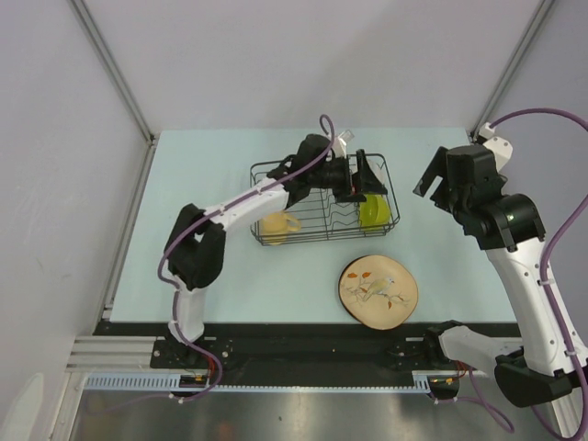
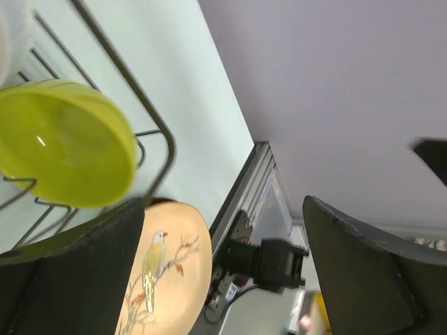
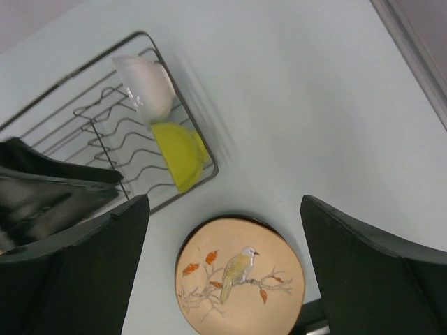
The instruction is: Load the mixed dishes into the dish rack
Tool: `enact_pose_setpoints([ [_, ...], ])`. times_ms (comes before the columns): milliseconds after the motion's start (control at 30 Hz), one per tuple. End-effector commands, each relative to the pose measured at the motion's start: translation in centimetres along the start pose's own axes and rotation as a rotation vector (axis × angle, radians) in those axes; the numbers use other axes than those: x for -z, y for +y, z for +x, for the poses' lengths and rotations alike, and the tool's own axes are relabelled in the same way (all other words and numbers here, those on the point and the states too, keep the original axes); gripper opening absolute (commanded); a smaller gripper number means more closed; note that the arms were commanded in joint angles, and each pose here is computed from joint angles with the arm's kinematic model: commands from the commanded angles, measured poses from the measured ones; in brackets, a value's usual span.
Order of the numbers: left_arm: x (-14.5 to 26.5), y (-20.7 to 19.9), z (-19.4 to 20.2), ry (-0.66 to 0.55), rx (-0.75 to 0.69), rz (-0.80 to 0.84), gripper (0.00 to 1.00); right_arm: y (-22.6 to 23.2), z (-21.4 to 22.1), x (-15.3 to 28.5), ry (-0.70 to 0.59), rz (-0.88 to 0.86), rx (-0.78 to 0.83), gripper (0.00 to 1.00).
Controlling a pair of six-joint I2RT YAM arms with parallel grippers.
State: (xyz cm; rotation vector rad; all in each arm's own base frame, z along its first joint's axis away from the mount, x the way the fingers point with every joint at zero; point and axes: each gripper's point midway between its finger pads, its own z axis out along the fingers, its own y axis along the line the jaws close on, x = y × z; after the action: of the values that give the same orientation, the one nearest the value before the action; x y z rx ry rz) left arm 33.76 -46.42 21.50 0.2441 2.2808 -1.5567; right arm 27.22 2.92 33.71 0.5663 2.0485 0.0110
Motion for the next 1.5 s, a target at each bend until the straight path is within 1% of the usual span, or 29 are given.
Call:
enact_pose_setpoints([
  [0, 6.9, -7.3, -0.6, 0.017, -0.327, 0.021, 1.00, -0.8, 4.3, -0.5, 0.149, 0.019, 0.040, 0.94],
  [33, 7.6, -6.9, 0.0, 0.038, -0.375, -0.007, 1.00, -1.3, 6.7, -0.7, 0.229, 0.034, 0.063, 0.93],
  [67, 9.0, -7.0, 0.1, 0.044, -0.513, -0.022, 1.00, -1.5, 7.9, -0.8, 0.263, 0.048, 0.048, 0.93],
  [100, 10.1, -5.3, 1.7, 0.112, -0.534, -0.079, 1.00, -1.9, 8.8, -0.7, 0.287, 0.061, 0.052, 0.93],
  [133, 10.9, -4.6, 2.3, 0.135, -0.593, -0.107, 1.00, -2.3, 10.0, -0.6, 0.322, 0.072, 0.052, 0.93],
  [167, 12.5, -4.4, 2.6, 0.149, -0.734, -0.121, 1.00, -2.8, 11.4, -0.7, 0.357, 0.087, 0.046, 0.93],
  [200, 13.6, -1.9, 4.3, 0.222, -0.757, -0.182, 1.00, -3.0, 11.9, -0.4, 0.367, 0.079, 0.027, 0.93],
  [233, 14.4, -0.9, 5.2, 0.259, -0.804, -0.201, 1.00, -2.9, 13.0, -0.2, 0.404, 0.065, 0.017, 0.93],
  [267, 15.7, -0.6, 5.7, 0.281, -0.899, -0.211, 1.00, -3.5, 14.8, -0.4, 0.447, 0.085, 0.008, 0.93],
  [300, 16.8, 2.0, 7.3, 0.352, -0.897, -0.276, 1.00, -3.7, 15.6, -0.3, 0.467, 0.083, 0.001, 0.93],
  [333, 17.4, 2.7, 8.3, 0.391, -0.918, -0.278, 1.00, -3.6, 16.6, -0.1, 0.496, 0.072, -0.006, 0.93],
  [367, 18.2, 3.1, 8.9, 0.425, -0.982, -0.268, 1.00, -4.2, 18.2, -0.3, 0.532, 0.088, 0.000, 0.93],
  [400, 19.0, 4.7, 10.7, 0.496, -0.976, -0.276, 1.00, -4.1, 18.6, 0.0, 0.540, 0.075, -0.020, 0.92],
  [467, 19.5, 6.0, 11.9, 0.569, -1.060, -0.304, 1.00, -4.6, 19.5, 0.0, 0.553, 0.093, -0.034, 0.92],
  [500, 19.7, 7.1, 12.9, 0.608, -1.062, -0.324, 1.00, -5.1, 20.6, 0.0, 0.579, 0.118, -0.043, 0.91],
  [533, 19.6, 7.9, 13.0, 0.630, -1.099, -0.383, 1.00, -5.3, 21.1, 0.1, 0.588, 0.123, -0.050, 0.91],
  [600, 19.2, 9.8, 13.9, 0.692, -1.135, -0.429, 1.00, -5.9, 23.0, 0.0, 0.625, 0.149, -0.053, 0.89],
  [633, 18.9, 10.3, 14.4, 0.721, -1.176, -0.465, 1.00, -6.0, 23.4, 0.0, 0.627, 0.156, -0.068, 0.88],
  [733, 17.5, 11.1, 15.9, 0.767, -1.194, -0.463, 1.00, -7.0, 24.4, -0.4, 0.620, 0.214, -0.081, 0.88],
  [867, 15.8, 10.8, 16.2, 0.751, -1.206, -0.457, 1.00, -8.5, 25.2, -1.2, 0.589, 0.299, -0.103, 0.89],
  [967, 15.0, 10.3, 15.7, 0.728, -1.200, -0.452, 1.00, -9.4, 25.3, -2.4, 0.536, 0.351, -0.117, 0.93],
  [1133, 15.6, 9.9, 15.6, 0.715, -1.196, -0.460, 1.00, -8.9, 25.4, -3.7, 0.513, 0.368, -0.170, 0.94],
  [1233, 16.5, 10.6, 15.7, 0.711, -1.197, -0.484, 1.00, -8.8, 25.8, -4.7, 0.485, 0.377, -0.176, 0.95],
  [1267, 16.6, 10.8, 15.9, 0.712, -1.190, -0.487, 1.00, -8.2, 25.9, -5.3, 0.488, 0.353, -0.196, 0.95],
  [1367, 17.3, 11.5, 16.0, 0.713, -1.151, -0.504, 1.00, -7.5, 27.2, -6.1, 0.521, 0.320, -0.189, 0.95],
  [1433, 17.5, 11.6, 15.6, 0.701, -1.129, -0.506, 1.00, -7.8, 28.2, -6.5, 0.548, 0.339, -0.180, 0.94],
  [1467, 17.5, 11.5, 15.5, 0.696, -1.128, -0.507, 1.00, -7.4, 28.2, -6.8, 0.548, 0.321, -0.186, 0.94],
])
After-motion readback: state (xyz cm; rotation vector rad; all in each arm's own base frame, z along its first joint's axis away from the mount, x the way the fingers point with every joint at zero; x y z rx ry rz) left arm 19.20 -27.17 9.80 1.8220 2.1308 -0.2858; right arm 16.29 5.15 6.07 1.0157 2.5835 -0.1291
